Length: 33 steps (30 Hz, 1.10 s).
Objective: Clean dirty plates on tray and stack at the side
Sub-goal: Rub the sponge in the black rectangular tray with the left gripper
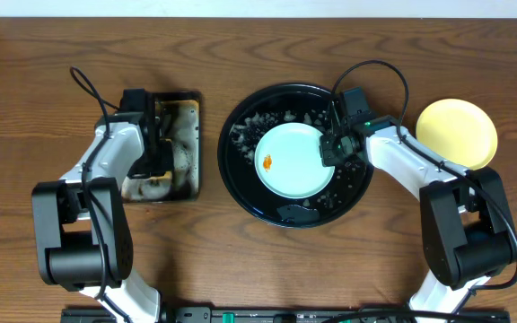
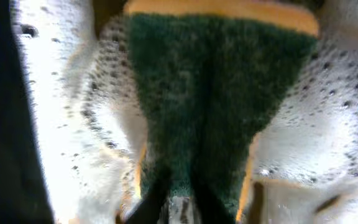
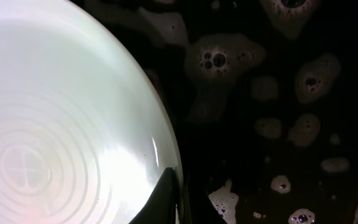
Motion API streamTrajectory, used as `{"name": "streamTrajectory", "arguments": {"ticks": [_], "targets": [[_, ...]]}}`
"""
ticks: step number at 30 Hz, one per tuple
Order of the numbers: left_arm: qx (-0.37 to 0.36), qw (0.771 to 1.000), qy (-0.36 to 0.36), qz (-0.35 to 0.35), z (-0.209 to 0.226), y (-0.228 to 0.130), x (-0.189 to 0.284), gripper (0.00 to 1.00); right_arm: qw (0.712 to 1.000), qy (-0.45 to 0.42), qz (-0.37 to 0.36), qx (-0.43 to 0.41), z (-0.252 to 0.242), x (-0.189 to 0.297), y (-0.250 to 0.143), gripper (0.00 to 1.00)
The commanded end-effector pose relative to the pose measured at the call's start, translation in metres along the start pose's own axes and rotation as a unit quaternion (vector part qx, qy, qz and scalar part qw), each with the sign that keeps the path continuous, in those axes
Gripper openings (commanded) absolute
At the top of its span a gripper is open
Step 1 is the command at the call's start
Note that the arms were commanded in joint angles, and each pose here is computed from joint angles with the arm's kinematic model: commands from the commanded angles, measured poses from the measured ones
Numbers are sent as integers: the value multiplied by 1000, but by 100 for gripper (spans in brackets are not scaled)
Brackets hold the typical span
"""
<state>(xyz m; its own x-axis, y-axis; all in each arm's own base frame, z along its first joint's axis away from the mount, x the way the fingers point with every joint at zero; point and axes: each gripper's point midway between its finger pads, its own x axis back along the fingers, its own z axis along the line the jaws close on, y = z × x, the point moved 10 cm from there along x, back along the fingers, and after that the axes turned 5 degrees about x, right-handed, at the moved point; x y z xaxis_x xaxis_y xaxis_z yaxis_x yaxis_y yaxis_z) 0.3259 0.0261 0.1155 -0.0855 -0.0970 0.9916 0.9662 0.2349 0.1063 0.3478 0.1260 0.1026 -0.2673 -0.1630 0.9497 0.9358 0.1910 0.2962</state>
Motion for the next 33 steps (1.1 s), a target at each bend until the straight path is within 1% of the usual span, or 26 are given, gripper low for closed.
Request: {"name": "streamTrajectory", "arguments": {"ticks": [1, 4, 9, 11, 14, 20, 22, 25, 26, 27, 33], "targets": [[6, 998, -12, -58, 1, 14, 35, 24, 999, -36, -4, 3, -10, 4, 0, 1], [8, 996, -17, -89, 1, 18, 48, 26, 999, -36, -4, 3, -10, 4, 0, 1], [10, 993, -21, -113, 0, 26, 46, 25, 999, -36, -4, 3, -10, 4, 0, 1], [8, 993, -21, -113, -1, 29, 40, 22, 999, -36, -4, 3, -10, 4, 0, 1], [5, 995, -19, -103, -3, 33, 25, 19, 999, -36, -4, 3, -10, 4, 0, 1], [-5, 998, -12, -66, -6, 33, -6, 19, 999, -36, -4, 3, -10, 4, 0, 1], [-7, 999, -10, -50, -7, 31, -15, 22, 999, -36, -4, 3, -10, 4, 0, 1], [-9, 1000, -6, -27, -7, 27, -26, 23, 999, -36, -4, 3, -10, 4, 0, 1], [-10, 1000, -5, -19, -8, 26, -31, 28, 999, -36, -4, 3, -10, 4, 0, 1], [-10, 1000, -4, -17, -8, 26, -32, 30, 999, -36, -4, 3, -10, 4, 0, 1], [-9, 1000, -8, -24, -8, 31, -24, 29, 999, -36, -4, 3, -10, 4, 0, 1]]}}
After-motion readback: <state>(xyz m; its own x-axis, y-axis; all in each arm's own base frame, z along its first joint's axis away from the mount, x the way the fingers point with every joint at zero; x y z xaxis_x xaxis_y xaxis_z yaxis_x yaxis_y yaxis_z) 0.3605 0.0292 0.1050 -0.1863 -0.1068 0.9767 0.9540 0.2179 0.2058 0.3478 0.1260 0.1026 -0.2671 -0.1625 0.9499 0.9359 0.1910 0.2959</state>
